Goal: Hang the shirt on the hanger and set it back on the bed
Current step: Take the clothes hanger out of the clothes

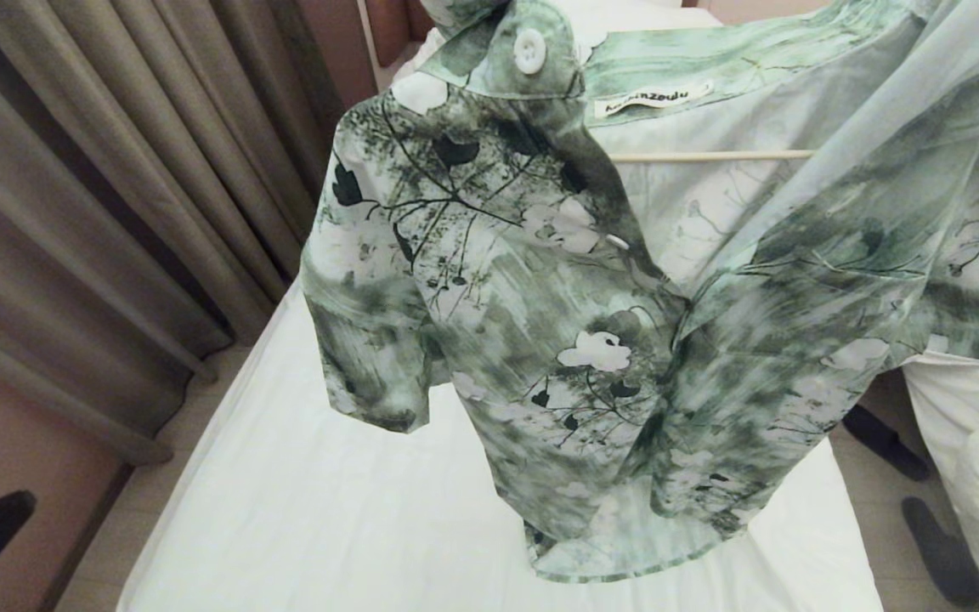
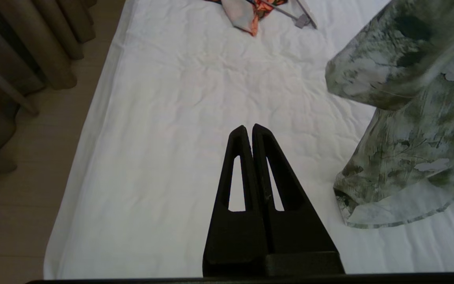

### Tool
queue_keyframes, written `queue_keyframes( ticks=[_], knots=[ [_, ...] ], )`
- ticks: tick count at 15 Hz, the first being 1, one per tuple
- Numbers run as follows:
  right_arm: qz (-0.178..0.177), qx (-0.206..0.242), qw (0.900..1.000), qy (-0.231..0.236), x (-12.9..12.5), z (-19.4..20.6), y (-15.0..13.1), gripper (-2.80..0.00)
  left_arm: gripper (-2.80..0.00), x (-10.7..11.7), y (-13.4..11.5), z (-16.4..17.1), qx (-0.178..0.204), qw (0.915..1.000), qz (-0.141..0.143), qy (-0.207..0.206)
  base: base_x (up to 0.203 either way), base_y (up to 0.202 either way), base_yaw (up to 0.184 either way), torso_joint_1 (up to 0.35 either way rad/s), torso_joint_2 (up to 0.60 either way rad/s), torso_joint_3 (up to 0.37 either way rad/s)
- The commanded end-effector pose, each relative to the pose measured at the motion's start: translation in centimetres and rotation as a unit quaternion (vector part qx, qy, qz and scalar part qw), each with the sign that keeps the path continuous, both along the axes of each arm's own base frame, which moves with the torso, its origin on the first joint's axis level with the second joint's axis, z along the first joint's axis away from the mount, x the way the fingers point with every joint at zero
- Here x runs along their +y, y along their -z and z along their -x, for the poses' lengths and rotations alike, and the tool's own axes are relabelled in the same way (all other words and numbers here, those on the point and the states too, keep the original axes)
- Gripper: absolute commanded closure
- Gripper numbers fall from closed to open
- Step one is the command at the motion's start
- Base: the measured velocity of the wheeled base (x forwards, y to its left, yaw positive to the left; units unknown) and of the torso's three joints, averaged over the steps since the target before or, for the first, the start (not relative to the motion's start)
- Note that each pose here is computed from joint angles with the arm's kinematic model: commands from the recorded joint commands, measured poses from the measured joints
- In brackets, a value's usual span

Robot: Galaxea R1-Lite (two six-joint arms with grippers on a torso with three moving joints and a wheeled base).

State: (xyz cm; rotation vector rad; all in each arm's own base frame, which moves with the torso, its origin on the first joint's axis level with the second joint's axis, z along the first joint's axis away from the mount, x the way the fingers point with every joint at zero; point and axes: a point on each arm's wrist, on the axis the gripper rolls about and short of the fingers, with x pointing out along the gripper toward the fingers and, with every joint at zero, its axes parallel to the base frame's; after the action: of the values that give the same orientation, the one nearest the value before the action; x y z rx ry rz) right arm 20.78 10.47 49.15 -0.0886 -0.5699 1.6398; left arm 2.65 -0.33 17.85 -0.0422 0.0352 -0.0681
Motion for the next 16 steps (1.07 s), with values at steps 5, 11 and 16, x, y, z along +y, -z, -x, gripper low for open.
queue_keyframes(
  ticks=[5, 11, 16],
  knots=[
    [0.005, 0.034, 0.999, -0.014, -0.8, 1.6, -0.8, 0.0, 0.0, 0.0, -2.1, 0.3, -0.033, 0.9988, 0.015, 0.034, 0.0, 0.0, 0.0, 0.0, 0.0, 0.0],
    [0.026, 0.094, 0.995, -0.033, 0.4, 0.2, 0.2, 0.0, 0.0, -2.4, -6.8, -4.6, -0.016, 0.996, 0.009, 0.087, 0.0, 0.0, 0.0, 0.0, 0.0, 0.0],
    [0.035, 0.131, 0.99, -0.048, 2.6, -2.0, 1.7, 0.0, 0.0, -4.6, -11.9, -6.2, -0.061, 0.9881, 0.035, 0.136, 0.0, 0.0, 0.0, 0.0, 0.0, 0.0]
  ],
)
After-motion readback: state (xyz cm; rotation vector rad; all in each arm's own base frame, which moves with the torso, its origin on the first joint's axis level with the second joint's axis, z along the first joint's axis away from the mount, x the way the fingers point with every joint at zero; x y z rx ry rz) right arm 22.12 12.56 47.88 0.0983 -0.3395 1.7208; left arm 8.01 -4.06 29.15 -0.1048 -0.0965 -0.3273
